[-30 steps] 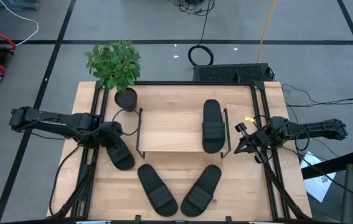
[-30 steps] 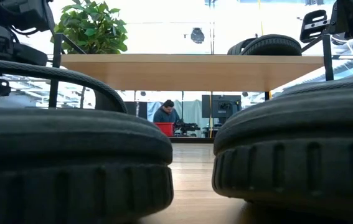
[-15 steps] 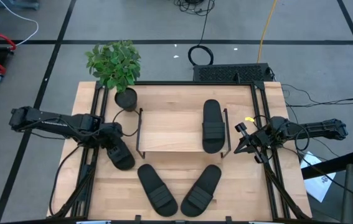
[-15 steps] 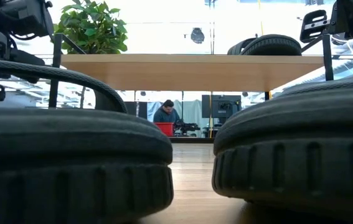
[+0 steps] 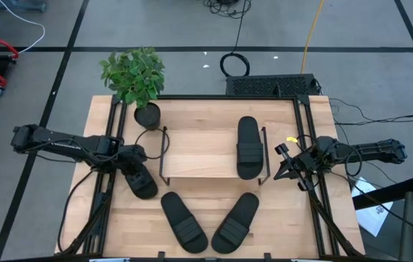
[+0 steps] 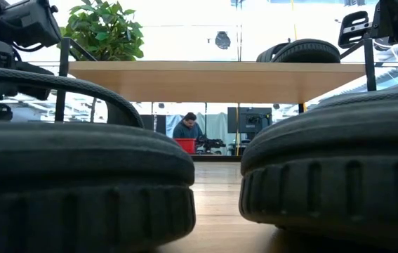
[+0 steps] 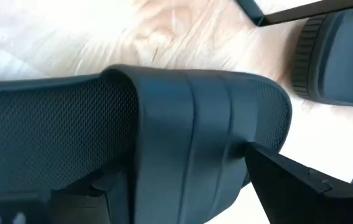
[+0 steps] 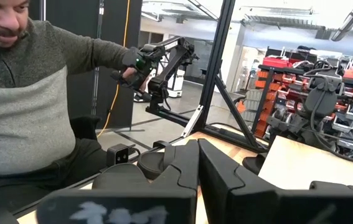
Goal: Pick and place slides into the shelf
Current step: Put the top left black slide on the shelf
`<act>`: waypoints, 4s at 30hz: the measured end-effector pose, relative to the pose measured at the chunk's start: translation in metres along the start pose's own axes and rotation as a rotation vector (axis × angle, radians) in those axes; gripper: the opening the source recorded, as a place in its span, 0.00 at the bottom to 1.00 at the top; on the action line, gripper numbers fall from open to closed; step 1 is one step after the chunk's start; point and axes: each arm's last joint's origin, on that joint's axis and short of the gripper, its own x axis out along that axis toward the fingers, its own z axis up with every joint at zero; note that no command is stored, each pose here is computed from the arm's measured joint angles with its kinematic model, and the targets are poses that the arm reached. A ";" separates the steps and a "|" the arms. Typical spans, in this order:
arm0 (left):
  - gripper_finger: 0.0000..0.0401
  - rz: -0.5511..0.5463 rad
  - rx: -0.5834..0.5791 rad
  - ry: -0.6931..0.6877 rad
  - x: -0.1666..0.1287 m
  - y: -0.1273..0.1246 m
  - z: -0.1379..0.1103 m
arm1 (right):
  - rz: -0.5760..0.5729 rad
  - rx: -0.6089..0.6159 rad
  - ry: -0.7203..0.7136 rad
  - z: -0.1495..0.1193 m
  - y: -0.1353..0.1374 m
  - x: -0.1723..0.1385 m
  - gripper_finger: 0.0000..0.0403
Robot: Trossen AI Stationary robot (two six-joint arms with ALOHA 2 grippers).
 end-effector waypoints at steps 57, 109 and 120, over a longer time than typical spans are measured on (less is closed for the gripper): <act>0.01 -0.106 1.162 -0.615 -0.174 -0.197 0.063 | -0.002 0.002 -0.026 0.003 0.000 0.000 0.00; 0.01 -0.186 0.905 0.115 -0.074 -0.162 0.271 | 0.002 0.028 -0.039 0.004 -0.001 0.000 0.00; 0.16 -0.010 0.930 0.037 -0.070 -0.165 0.278 | 0.001 0.029 -0.039 0.004 -0.001 0.000 0.00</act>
